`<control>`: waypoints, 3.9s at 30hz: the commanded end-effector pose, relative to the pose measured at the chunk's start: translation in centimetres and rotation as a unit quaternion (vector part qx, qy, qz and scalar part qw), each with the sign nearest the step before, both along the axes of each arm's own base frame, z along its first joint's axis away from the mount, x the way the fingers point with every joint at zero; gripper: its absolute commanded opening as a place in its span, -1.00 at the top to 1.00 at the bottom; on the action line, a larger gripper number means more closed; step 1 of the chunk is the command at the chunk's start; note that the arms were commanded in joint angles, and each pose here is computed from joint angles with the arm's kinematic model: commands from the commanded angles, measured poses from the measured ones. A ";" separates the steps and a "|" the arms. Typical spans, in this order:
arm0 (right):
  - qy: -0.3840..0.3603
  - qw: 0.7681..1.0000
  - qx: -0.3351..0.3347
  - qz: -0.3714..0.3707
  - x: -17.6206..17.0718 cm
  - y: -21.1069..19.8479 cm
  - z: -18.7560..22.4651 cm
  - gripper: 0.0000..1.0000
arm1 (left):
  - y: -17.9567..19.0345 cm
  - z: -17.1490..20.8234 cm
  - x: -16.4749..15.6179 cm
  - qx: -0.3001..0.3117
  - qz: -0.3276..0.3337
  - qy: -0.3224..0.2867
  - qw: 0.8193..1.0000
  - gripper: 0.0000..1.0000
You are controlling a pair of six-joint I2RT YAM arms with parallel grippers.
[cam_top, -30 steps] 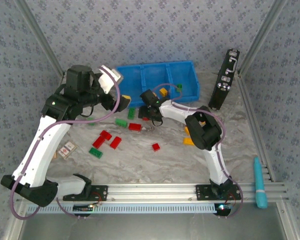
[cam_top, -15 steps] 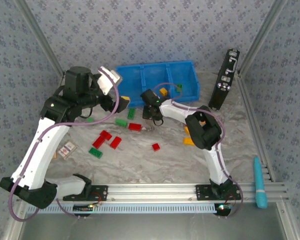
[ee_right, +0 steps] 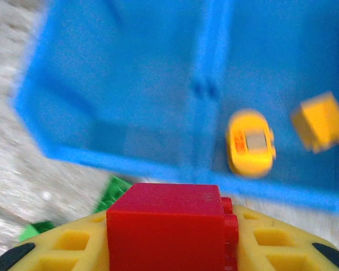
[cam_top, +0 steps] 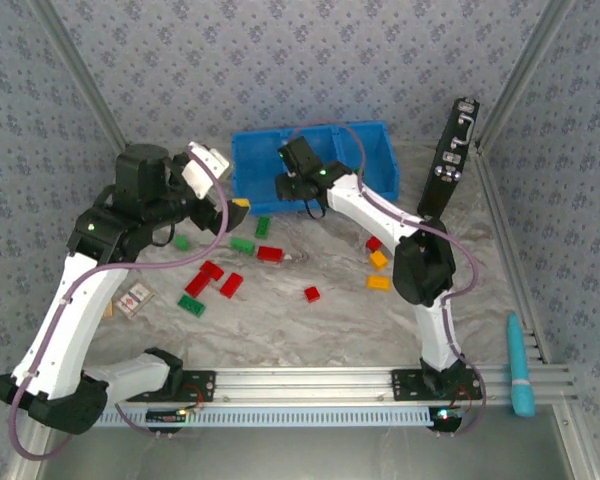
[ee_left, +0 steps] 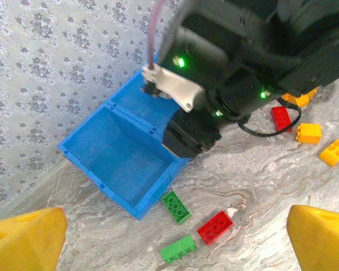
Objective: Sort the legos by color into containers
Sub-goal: Place the lego in the container, then pick up the lego from the center of the table, then place the lego in the container.
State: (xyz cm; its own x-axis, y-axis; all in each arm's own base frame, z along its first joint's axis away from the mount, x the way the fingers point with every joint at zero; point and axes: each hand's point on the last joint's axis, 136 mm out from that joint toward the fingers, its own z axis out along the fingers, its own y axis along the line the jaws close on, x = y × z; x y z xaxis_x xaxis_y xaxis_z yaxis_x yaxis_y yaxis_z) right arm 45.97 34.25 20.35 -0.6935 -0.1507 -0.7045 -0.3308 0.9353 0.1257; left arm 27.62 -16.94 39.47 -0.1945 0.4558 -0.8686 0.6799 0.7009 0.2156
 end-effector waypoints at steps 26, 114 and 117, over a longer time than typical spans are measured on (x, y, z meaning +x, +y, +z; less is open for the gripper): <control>-0.023 0.990 -0.094 0.102 5.6 7.9 -11.0 0.15 | 3.7 4.4 -1.6 -0.018 0.063 -0.145 0.987 -1.00; -0.047 0.944 -0.089 0.314 -1.2 5.2 -4.0 0.43 | 1.7 1.7 0.5 0.000 0.031 -0.108 0.994 -1.00; -0.081 0.954 -0.083 0.277 1.8 5.7 -3.2 0.43 | 1.7 1.7 0.6 0.001 0.032 -0.106 0.994 -1.00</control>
State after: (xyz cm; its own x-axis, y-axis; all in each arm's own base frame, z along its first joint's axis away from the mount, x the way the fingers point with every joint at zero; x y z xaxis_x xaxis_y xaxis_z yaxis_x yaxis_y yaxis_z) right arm 44.99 39.38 15.61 -0.3559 -0.6495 -0.6719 -0.8366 0.5418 -0.0805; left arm 28.00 -15.39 40.38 -0.0673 0.4463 -0.8924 0.5880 0.7403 0.3259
